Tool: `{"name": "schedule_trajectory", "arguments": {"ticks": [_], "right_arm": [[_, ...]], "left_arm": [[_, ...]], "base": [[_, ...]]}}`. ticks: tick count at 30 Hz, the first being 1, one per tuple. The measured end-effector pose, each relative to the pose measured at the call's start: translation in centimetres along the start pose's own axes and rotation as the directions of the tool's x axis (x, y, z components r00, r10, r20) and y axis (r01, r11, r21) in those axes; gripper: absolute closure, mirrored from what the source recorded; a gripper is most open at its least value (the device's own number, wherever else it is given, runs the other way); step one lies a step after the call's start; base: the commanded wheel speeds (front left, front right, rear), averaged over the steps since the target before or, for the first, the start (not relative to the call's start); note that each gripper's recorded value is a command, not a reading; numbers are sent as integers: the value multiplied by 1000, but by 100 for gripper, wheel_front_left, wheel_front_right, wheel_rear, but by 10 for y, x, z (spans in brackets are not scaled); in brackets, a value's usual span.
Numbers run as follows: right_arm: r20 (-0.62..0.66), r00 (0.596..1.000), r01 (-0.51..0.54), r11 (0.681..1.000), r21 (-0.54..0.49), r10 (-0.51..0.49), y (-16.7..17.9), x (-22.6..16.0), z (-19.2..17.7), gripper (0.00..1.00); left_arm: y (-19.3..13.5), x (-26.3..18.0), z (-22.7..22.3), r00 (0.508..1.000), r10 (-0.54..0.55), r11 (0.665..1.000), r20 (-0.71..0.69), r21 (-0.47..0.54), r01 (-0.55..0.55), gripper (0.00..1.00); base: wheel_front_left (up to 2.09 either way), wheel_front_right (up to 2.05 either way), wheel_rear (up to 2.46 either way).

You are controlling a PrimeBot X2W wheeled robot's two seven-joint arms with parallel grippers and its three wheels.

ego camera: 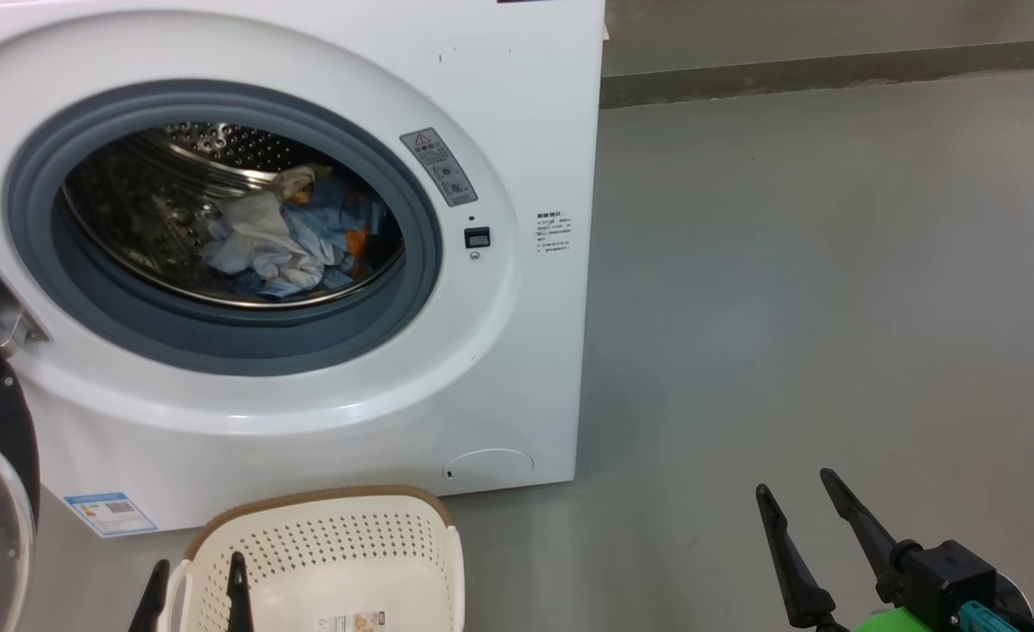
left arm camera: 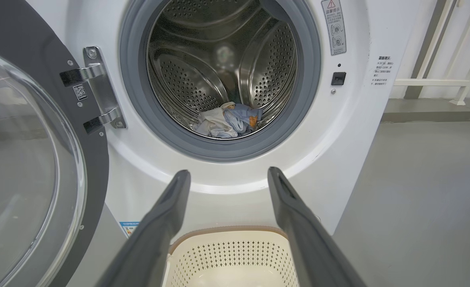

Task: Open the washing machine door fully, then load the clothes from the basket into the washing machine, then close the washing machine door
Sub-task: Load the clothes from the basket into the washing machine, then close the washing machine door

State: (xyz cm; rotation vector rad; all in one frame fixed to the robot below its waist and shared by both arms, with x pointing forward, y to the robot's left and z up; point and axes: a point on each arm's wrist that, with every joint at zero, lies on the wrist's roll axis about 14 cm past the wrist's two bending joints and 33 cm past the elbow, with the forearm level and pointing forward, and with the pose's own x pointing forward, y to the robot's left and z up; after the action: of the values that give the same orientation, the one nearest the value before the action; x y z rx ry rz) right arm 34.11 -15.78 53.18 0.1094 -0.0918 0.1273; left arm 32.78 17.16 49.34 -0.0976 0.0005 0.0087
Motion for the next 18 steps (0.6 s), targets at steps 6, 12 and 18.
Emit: {"name": "schedule_trajectory", "arguments": {"ticks": [6,12,18], "right_arm": [[-1,1000,-5,1000,1,5,1,1,0,0],[-2,1000,-8,1000,1,8,2,2,-1,0],[-8,1000,-10,1000,2,10,3,4,-2,0]], "left_arm": [[1,0,1,1000,7,1000,6,0,-7,0],[3,-1,-1,1000,14,1000,1,2,-14,0],[3,-1,-3,1000,14,1000,-7,3,-14,0]], "base": [[-38,38,0],[-120,120,0],[-172,172,0]]}}
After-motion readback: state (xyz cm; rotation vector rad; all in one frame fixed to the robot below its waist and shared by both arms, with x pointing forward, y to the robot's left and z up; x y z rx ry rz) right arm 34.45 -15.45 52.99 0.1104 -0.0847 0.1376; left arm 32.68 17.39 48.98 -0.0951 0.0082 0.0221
